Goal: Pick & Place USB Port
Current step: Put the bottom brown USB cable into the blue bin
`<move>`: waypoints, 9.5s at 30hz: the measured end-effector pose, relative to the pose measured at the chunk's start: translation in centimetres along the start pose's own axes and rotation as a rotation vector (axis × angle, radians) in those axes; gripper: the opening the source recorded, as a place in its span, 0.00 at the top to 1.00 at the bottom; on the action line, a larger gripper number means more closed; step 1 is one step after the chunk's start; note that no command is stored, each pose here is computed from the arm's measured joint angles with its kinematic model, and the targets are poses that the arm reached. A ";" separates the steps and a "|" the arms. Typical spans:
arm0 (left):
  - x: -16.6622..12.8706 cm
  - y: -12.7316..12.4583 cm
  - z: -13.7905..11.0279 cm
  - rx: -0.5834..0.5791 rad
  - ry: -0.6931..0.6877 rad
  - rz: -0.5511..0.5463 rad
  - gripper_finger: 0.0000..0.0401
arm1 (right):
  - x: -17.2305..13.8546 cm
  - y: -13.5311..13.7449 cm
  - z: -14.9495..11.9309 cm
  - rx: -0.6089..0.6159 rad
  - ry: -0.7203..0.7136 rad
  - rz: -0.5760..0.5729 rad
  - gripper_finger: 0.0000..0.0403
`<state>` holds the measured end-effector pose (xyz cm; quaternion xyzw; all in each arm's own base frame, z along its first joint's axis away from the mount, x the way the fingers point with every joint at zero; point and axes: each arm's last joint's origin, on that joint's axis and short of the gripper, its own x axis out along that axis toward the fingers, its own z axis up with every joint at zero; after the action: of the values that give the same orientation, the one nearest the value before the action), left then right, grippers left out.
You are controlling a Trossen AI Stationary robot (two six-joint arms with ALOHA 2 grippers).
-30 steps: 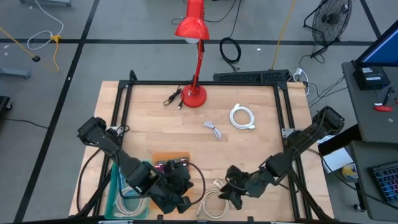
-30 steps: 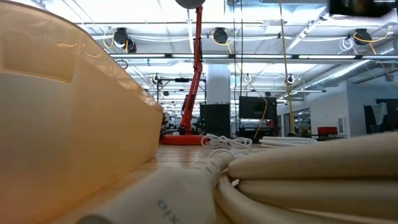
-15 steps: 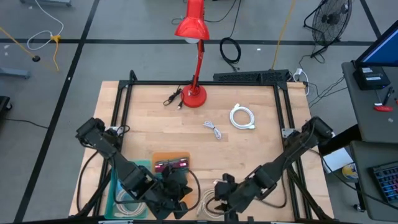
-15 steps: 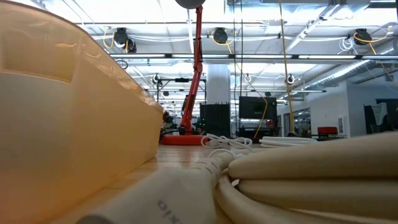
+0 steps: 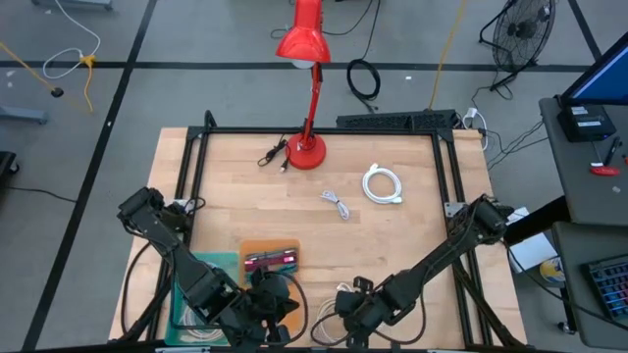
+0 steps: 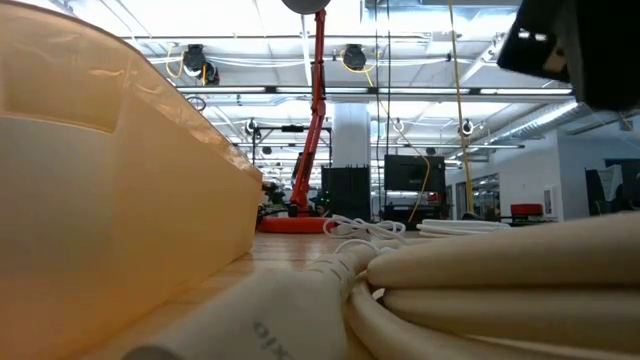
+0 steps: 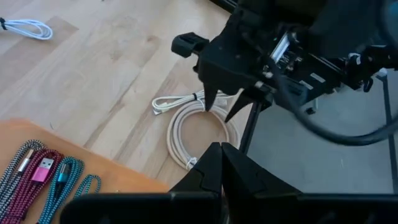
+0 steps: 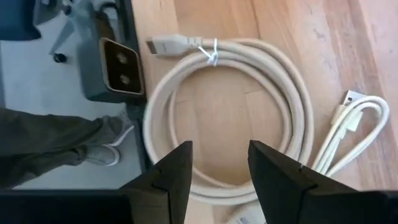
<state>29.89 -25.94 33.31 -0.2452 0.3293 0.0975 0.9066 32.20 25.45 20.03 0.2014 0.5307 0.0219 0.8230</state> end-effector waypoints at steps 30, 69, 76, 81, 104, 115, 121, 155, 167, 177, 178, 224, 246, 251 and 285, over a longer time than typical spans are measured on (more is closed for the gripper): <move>-0.7 -0.5 -0.9 0.013 -0.022 -0.001 0.99 | 4.2 -4.8 -2.6 0.126 0.040 -0.177 0.69; 0.8 2.0 1.2 -0.152 -0.076 0.166 0.99 | -3.2 -4.5 -0.1 0.273 -0.289 -0.196 0.93; -0.1 5.1 1.5 -0.262 -0.094 0.405 0.99 | -6.0 -6.0 1.5 0.257 -0.460 -0.318 0.93; -1.9 7.6 3.0 -0.226 -0.116 0.550 0.99 | -8.7 -8.7 4.3 0.233 -0.531 -0.376 0.93; -12.6 18.8 13.9 -0.158 -0.277 0.638 0.99 | -16.7 -19.8 13.5 0.167 -0.805 -0.431 0.93; -11.2 24.4 19.4 -0.219 -0.001 0.185 0.79 | -16.9 -20.0 14.1 -0.043 -0.719 -0.175 0.93; -8.5 27.7 20.5 -0.415 0.284 -0.111 0.57 | -16.7 -18.6 13.5 -0.131 -0.650 -0.029 0.93; 2.7 22.6 19.3 -0.336 0.587 -0.395 0.77 | -15.8 -15.8 11.4 -0.073 -0.599 -0.122 0.91; -0.6 21.2 17.2 -0.056 0.559 -0.185 0.91 | -18.4 -14.5 11.5 0.095 -0.692 0.155 0.69; -11.1 20.2 17.1 0.149 -0.140 0.499 0.91 | -22.1 -12.3 12.1 0.186 -1.136 0.108 0.69; -11.8 19.7 17.0 0.173 -0.214 0.554 0.91 | -22.0 -12.0 12.2 0.190 -1.186 0.057 0.70; -8.0 9.5 15.8 0.394 -0.570 0.469 0.91 | -21.5 -17.3 16.6 0.229 -1.468 -0.351 0.67; -8.6 10.1 16.0 0.387 -0.604 0.591 0.91 | -21.2 -17.0 16.7 0.222 -1.431 -0.140 0.55; -9.0 10.3 16.1 0.404 -0.608 0.629 0.91 | -21.2 -16.6 16.7 0.169 -1.416 -0.060 0.44; -8.1 9.8 15.8 0.357 -0.563 0.461 0.91 | -21.0 -17.0 16.7 0.199 -1.399 -0.113 0.96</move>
<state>29.07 -9.60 45.24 0.0327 0.1263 0.3028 0.9441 34.79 -0.58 38.05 0.2147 -0.1132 -0.2039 0.9484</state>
